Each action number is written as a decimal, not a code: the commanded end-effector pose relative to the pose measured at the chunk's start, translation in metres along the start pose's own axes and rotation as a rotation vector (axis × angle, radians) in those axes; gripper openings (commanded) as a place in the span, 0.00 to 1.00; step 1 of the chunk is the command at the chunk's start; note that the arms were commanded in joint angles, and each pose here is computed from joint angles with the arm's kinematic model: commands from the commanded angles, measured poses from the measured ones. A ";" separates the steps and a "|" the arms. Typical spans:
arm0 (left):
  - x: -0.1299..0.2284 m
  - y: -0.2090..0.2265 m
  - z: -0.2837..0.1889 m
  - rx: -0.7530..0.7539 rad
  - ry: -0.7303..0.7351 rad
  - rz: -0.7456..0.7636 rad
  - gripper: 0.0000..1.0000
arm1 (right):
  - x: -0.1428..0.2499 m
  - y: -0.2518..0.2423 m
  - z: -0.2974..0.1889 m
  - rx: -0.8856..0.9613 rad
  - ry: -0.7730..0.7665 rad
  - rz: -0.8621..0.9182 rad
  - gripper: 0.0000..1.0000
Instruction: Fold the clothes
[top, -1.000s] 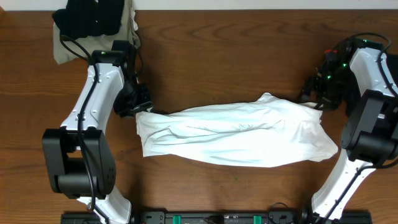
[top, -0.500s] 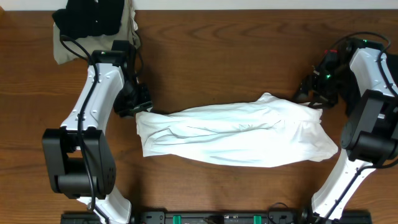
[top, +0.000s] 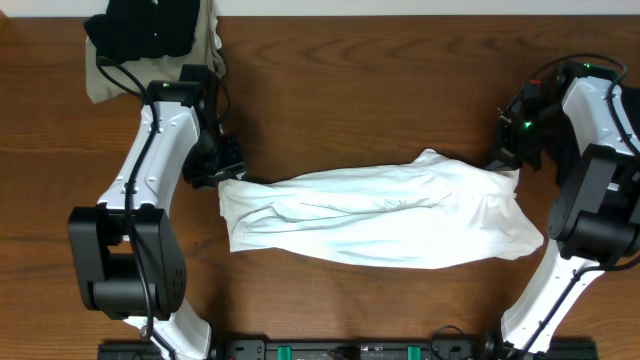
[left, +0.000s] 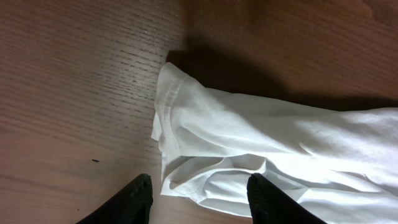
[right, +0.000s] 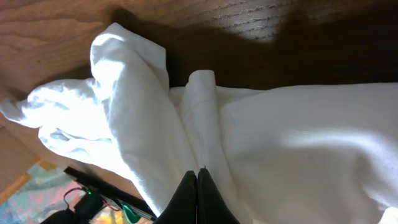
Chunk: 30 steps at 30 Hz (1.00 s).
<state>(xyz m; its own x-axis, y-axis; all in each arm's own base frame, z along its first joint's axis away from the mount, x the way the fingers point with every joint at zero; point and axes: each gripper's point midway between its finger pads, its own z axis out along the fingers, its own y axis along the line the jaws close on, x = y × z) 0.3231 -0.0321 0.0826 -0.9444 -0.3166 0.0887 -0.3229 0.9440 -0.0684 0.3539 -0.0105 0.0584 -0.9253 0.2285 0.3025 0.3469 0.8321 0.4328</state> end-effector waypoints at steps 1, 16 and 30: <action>0.002 0.001 0.000 0.001 0.003 0.017 0.52 | 0.002 0.007 -0.006 -0.008 -0.018 -0.002 0.01; 0.001 0.001 0.000 0.004 -0.003 0.017 0.52 | 0.028 -0.029 -0.045 0.258 -0.064 0.126 0.32; 0.000 0.001 0.000 0.004 -0.003 0.018 0.52 | 0.028 -0.041 -0.048 0.284 -0.078 0.205 0.61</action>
<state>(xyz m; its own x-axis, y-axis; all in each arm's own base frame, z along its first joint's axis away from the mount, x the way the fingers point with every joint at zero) 0.3244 -0.0322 0.0826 -0.9449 -0.3166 0.0838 -0.3225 0.9439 -0.0703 0.3215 -0.0625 0.0872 -0.8566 0.4239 0.2944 0.4693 0.8770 0.1029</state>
